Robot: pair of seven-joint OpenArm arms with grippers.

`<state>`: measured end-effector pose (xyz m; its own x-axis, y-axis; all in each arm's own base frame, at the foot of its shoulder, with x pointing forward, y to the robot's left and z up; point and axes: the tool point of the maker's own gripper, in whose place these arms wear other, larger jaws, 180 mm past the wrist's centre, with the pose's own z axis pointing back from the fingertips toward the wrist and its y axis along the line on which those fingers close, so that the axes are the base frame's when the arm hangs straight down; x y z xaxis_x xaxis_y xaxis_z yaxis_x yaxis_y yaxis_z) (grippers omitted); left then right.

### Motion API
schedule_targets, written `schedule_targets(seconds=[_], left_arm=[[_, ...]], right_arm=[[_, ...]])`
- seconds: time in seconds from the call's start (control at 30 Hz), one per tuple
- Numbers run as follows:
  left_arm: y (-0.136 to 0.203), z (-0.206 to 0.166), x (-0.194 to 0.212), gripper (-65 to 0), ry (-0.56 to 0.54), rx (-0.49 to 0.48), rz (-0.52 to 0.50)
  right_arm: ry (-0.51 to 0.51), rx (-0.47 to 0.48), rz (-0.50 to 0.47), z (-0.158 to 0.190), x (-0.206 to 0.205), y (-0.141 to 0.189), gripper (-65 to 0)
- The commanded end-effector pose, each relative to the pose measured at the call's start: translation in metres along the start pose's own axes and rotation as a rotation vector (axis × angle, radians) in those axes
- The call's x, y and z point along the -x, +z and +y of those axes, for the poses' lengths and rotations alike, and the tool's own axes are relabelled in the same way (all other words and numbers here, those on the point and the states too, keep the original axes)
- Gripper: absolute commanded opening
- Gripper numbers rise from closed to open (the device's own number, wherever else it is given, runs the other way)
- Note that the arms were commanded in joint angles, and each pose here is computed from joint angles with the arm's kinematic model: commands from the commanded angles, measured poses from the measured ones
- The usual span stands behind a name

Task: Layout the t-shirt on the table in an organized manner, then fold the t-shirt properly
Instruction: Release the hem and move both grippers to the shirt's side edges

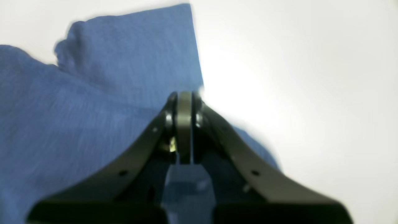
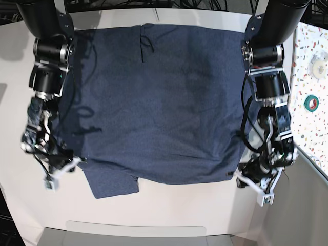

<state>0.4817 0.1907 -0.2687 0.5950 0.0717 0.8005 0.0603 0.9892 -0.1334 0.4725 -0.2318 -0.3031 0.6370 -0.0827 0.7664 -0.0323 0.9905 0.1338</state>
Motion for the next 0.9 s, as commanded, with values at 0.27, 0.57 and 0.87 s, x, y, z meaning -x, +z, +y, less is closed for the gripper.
schedule_targets(seconds=[0.27,0.57,0.87], left_arm=[[0.074,-0.008,0.093,-59.3,-0.348,0.007,0.163],[0.110,0.015,0.180,-64.4,-0.456,0.002,0.345],[0.103,0.024,0.219,-64.1,-0.403,0.020,0.420]], right_arm=[[0.018,-0.146,0.031,0.038,0.058,0.071,-65.0],[0.055,-0.121,0.184,0.039,0.152,0.108,-65.0],[0.088,-0.014,0.229,-0.007,0.152,0.098,-65.0]])
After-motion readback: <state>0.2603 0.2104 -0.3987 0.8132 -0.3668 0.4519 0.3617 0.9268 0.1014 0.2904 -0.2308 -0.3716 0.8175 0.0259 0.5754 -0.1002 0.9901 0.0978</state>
